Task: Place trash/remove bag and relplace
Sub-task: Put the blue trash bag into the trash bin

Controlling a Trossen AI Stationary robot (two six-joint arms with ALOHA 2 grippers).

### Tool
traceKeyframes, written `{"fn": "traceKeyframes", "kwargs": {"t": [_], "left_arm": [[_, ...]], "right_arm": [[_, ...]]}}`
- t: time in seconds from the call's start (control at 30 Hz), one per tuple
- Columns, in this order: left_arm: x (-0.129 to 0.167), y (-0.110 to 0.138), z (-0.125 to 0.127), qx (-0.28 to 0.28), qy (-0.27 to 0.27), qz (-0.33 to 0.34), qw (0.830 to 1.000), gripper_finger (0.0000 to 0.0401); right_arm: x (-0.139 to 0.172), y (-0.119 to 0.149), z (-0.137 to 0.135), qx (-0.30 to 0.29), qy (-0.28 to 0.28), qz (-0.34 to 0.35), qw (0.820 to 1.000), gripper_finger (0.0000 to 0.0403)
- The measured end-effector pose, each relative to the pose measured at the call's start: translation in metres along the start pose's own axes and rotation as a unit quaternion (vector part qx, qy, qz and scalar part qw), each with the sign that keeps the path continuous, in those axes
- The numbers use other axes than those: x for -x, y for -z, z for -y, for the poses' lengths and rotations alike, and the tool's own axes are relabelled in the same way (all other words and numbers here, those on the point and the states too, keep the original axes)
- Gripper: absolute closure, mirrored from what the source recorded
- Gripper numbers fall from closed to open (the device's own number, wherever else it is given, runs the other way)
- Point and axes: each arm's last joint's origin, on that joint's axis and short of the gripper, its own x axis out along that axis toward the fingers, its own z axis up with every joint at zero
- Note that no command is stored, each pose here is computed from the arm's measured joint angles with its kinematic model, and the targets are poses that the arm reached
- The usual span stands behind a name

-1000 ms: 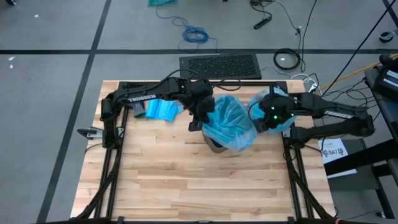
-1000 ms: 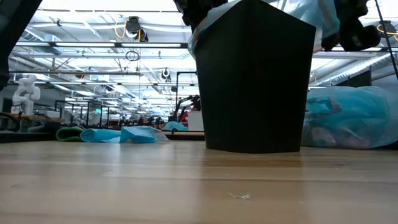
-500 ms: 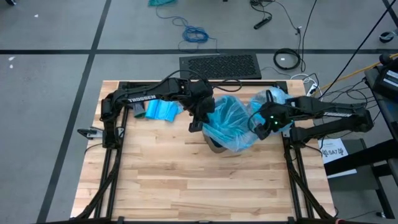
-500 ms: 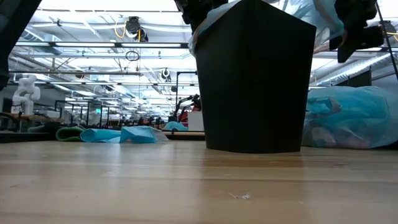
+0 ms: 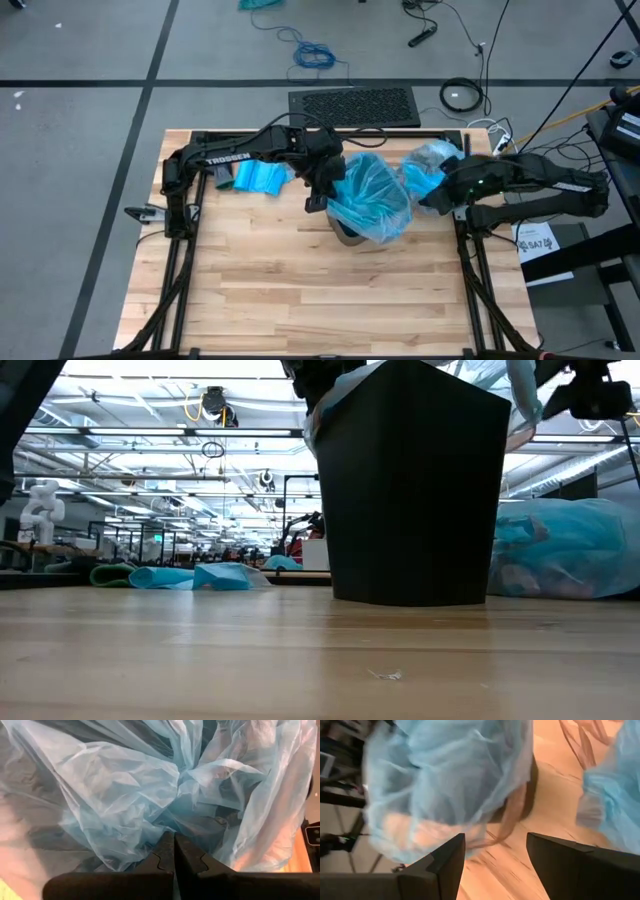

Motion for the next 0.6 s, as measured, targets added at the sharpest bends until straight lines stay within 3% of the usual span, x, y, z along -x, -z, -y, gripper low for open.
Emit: {"fn": "traceKeyframes", "kwargs": {"t": [0.17, 0.4, 0.6], "left_arm": [[-0.001, 0.000, 0.003, -0.003, 0.000, -0.001, 1.000, 0.0399], [-0.001, 0.000, 0.002, -0.001, -0.008, -0.001, 1.000, 0.0399], [0.005, -0.003, 0.005, 0.008, -0.023, 0.013, 1.000, 0.0399]], "right_arm": [[0.007, -0.003, -0.005, -0.012, -0.052, 0.036, 0.998, 0.0199], [-0.003, -0.017, -0.052, 0.093, -0.207, 0.089, 0.970, 0.0200], [-0.040, -0.003, -0.076, 0.143, -0.185, 0.022, 0.972, 0.0200]]}}
